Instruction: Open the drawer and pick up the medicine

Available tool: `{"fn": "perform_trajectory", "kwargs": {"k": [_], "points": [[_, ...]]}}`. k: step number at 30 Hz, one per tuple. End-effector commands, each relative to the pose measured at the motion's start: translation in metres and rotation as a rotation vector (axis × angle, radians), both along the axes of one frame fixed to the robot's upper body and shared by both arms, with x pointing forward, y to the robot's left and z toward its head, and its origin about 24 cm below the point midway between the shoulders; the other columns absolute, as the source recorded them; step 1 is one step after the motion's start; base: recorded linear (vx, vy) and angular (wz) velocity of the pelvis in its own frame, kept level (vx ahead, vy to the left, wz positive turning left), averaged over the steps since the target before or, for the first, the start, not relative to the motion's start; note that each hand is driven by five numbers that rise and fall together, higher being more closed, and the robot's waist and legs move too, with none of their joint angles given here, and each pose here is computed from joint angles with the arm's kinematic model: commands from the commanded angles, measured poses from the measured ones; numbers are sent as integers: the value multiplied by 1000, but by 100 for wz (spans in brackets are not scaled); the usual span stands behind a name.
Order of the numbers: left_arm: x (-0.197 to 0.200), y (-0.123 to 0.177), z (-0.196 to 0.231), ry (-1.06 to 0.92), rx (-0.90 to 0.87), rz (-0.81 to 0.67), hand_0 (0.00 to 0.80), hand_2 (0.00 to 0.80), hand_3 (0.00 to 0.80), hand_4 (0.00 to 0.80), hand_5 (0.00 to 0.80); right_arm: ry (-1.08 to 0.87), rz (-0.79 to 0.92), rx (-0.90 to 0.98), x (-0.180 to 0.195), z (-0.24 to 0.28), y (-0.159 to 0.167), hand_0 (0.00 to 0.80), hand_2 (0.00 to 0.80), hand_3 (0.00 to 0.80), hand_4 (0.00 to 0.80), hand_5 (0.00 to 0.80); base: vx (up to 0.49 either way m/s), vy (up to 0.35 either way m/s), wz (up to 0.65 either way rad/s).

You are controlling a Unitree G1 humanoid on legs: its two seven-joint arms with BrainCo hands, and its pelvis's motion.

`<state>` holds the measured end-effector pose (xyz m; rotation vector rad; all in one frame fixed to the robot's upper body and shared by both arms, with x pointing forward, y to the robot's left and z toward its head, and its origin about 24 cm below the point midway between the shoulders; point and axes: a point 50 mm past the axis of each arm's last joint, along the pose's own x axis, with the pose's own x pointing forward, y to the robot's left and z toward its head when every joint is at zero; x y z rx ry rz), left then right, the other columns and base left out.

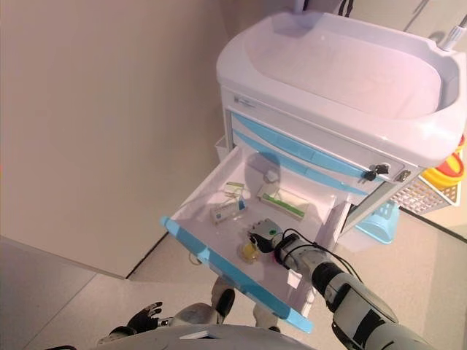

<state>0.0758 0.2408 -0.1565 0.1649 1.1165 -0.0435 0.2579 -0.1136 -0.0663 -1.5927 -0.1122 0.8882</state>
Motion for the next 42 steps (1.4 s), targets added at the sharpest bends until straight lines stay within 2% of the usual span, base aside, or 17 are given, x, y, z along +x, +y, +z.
{"fn": "perform_trajectory", "kwargs": {"k": [1,9,10,11,12,21,37,42], "points": [[7,-9,-1,3,-7,-99,0,0,0,0,0,-44,56,39,6,10,16,800,800,800,800,800,0,0,0],[7,-10,-1,3,-7,-103,0,0,0,0,0,-37,51,28,4,7,14,800,800,800,800,800,0,0,0],[7,-9,-1,3,-7,-102,0,0,0,0,0,-35,51,21,4,6,13,552,552,552,552,552,0,0,0],[8,-10,-1,2,-7,-103,0,0,0,0,0,-34,52,13,3,6,12,47,47,47,47,47,0,0,0],[8,-10,-1,1,-6,-102,0,0,0,0,0,-31,55,2,3,5,12,0,0,0,0,0,0,0,0],[10,-10,-1,4,-1,-110,0,0,0,0,0,-24,96,-65,1,1,10,0,0,0,0,0,0,0,0],[8,-9,-1,9,-4,-115,0,0,0,0,0,-21,155,39,-5,6,23,0,0,0,0,0,0,0,0],[9,-10,-1,7,-6,-117,0,0,0,0,0,-68,92,59,0,8,22,0,0,0,0,0,0,0,0]]}}
